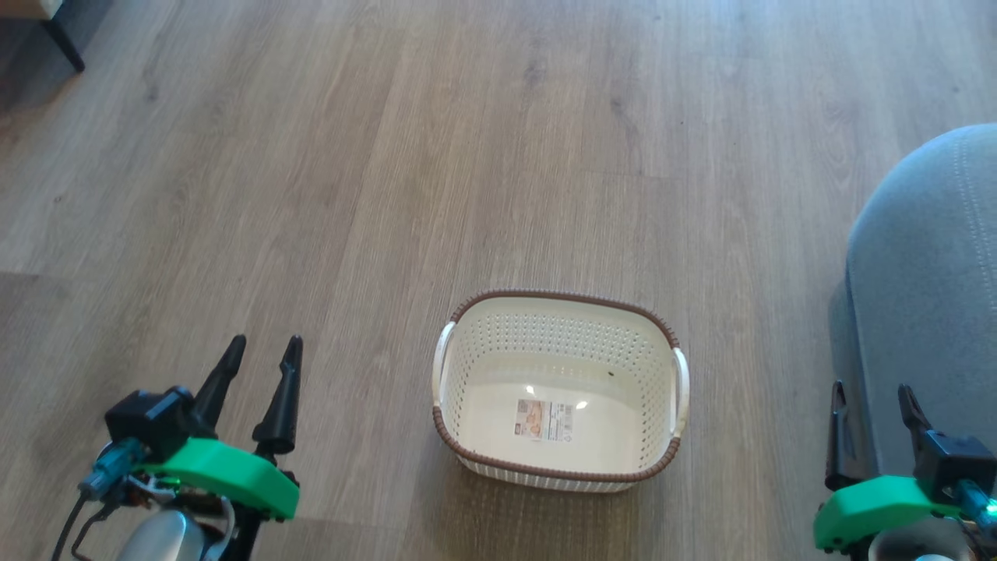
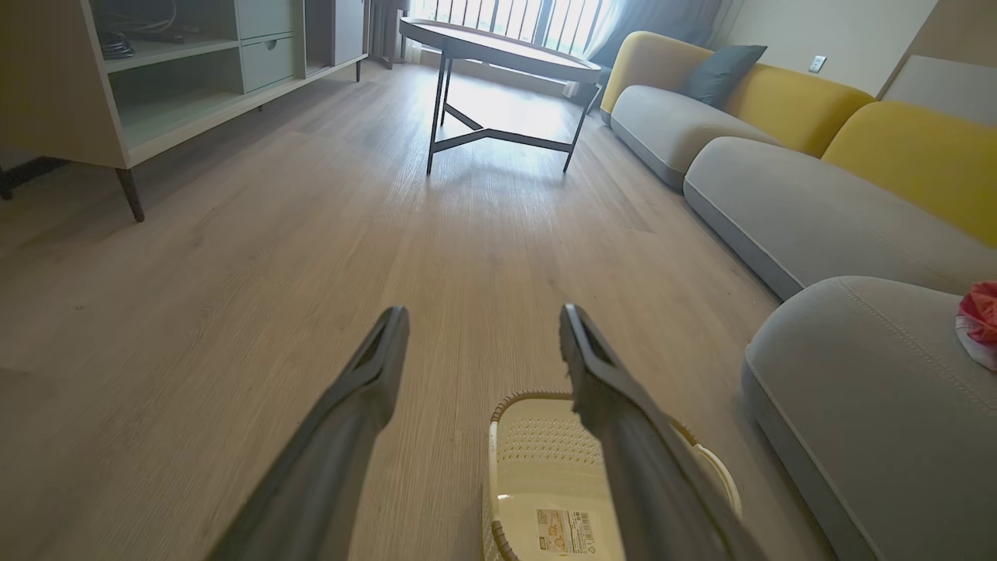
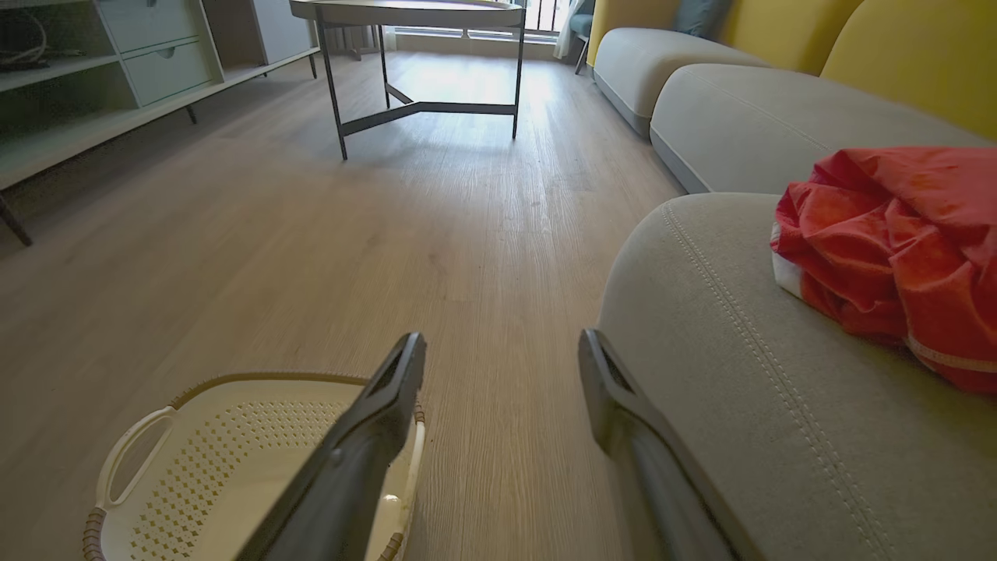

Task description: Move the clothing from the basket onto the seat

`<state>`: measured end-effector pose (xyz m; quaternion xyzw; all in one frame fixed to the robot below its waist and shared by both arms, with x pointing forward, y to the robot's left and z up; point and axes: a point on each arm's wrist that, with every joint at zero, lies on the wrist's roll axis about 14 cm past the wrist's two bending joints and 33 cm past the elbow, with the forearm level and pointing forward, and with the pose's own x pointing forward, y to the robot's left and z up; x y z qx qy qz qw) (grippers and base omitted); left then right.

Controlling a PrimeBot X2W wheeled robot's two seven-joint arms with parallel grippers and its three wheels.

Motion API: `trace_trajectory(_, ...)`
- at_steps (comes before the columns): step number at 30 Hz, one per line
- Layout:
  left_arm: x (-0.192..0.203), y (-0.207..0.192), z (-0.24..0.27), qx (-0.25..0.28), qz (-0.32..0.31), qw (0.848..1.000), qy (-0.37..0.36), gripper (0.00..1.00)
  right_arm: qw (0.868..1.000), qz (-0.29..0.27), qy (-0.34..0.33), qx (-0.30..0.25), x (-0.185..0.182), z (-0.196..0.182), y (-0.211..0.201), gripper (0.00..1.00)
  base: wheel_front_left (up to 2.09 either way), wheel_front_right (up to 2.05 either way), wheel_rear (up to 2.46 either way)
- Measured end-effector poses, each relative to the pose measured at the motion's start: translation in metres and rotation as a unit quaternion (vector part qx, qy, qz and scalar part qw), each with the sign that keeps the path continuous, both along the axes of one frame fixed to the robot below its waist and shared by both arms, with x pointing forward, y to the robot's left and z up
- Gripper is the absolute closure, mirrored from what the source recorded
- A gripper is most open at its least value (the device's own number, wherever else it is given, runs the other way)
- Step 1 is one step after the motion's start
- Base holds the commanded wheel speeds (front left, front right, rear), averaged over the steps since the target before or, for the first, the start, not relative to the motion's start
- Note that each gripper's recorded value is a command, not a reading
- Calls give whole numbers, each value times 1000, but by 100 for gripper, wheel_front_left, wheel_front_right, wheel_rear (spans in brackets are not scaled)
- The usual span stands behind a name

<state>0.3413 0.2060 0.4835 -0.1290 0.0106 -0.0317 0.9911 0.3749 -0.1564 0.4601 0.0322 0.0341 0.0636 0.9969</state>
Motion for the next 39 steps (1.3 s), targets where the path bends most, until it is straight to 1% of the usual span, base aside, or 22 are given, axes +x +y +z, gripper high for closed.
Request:
trace_trajectory(6,4,-11,0,0,-19,1000,-2,0,1000,-15,6,4,-12,-3,-10,0,0,0,0)
trace_trajectory(16,7,-20,1,-2,-31,1000,-4,0,1000,-26,2,7,-15,0,-17,0,0,0,0)
trace_trajectory(17,7,-23,0,-1,-36,999,-3,100,1000,-26,2,7,-15,0,-17,100,0,0,0)
trace_trajectory(23,-17,-29,-45,-14,-33,997,70,100,998,-27,58,9,-29,-33,-16,100,0,0,0)
trace_trajectory(25,-23,-31,-53,-24,-30,996,86,100,997,-32,65,18,-31,-36,-17,100,0,0,0)
trace_trajectory(39,-17,-28,-52,-90,-9,991,95,100,990,-65,76,95,-33,-36,-26,100,0,0,0)
